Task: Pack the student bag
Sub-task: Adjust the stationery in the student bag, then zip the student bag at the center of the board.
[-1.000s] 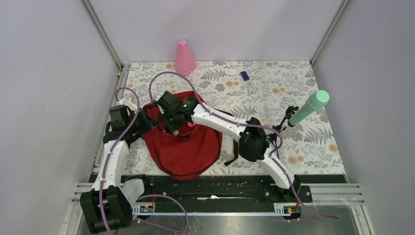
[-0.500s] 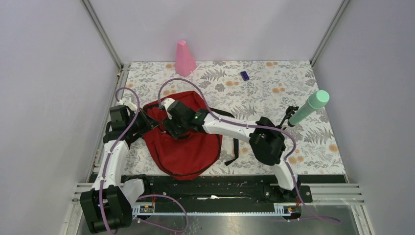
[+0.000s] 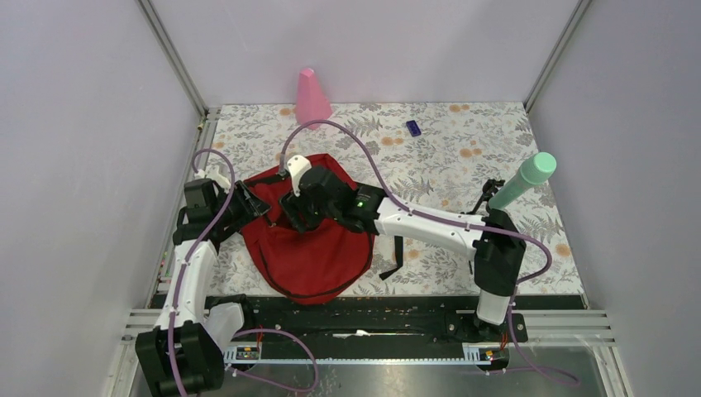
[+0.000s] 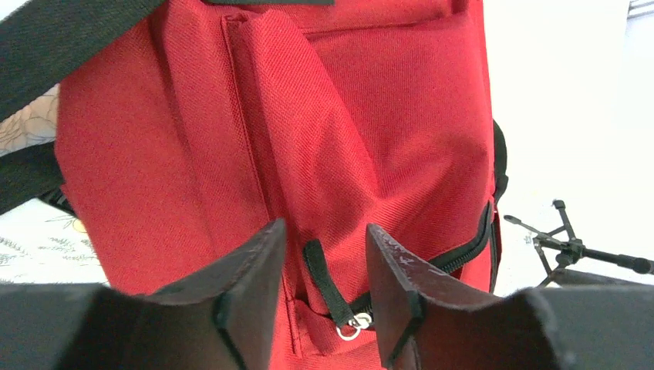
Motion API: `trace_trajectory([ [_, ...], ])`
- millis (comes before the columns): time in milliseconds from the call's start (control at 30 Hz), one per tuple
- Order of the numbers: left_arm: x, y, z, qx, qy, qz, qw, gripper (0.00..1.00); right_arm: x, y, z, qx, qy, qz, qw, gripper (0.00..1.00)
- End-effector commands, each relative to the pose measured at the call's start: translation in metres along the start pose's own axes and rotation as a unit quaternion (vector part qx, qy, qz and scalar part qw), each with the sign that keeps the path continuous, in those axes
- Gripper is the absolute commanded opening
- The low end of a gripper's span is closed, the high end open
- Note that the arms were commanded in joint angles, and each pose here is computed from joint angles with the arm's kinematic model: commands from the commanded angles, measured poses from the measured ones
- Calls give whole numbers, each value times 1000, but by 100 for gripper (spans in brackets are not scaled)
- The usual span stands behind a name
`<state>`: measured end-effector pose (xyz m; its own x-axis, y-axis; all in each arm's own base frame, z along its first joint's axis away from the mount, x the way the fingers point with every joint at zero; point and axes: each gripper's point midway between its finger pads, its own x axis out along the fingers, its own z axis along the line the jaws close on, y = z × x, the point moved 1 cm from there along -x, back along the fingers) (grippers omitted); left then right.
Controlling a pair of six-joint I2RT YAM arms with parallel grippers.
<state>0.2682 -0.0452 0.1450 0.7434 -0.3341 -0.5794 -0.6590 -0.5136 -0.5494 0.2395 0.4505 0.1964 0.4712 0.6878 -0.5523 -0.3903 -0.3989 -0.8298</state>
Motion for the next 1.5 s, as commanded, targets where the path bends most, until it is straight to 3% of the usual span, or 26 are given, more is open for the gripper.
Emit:
trace_trajectory([
  [0, -20, -37, -2, 34, -36, -79, 996, 48, 7, -29, 37, -15, -42, -36, 998, 70],
  [167, -32, -48, 21, 22, -109, -112, 987, 67, 23, -35, 62, -43, -70, -37, 996, 66],
  [533, -44, -60, 57, -25, -185, -138, 973, 90, 76, -20, 72, -64, -57, -24, 996, 57],
  [767, -42, -59, 55, -27, -176, -136, 975, 91, 102, -15, 60, -96, -3, -3, 995, 53],
  [1067, -40, -58, 54, -28, -171, -133, 976, 91, 108, -7, 57, -110, 22, 15, 994, 39],
  [1400, -41, -58, 53, -27, -170, -134, 976, 92, 116, 9, 60, -124, 41, 31, 991, 39],
  [1467, -40, -58, 53, -27, -168, -133, 976, 93, 116, 7, 58, -124, 50, 29, 991, 32],
])
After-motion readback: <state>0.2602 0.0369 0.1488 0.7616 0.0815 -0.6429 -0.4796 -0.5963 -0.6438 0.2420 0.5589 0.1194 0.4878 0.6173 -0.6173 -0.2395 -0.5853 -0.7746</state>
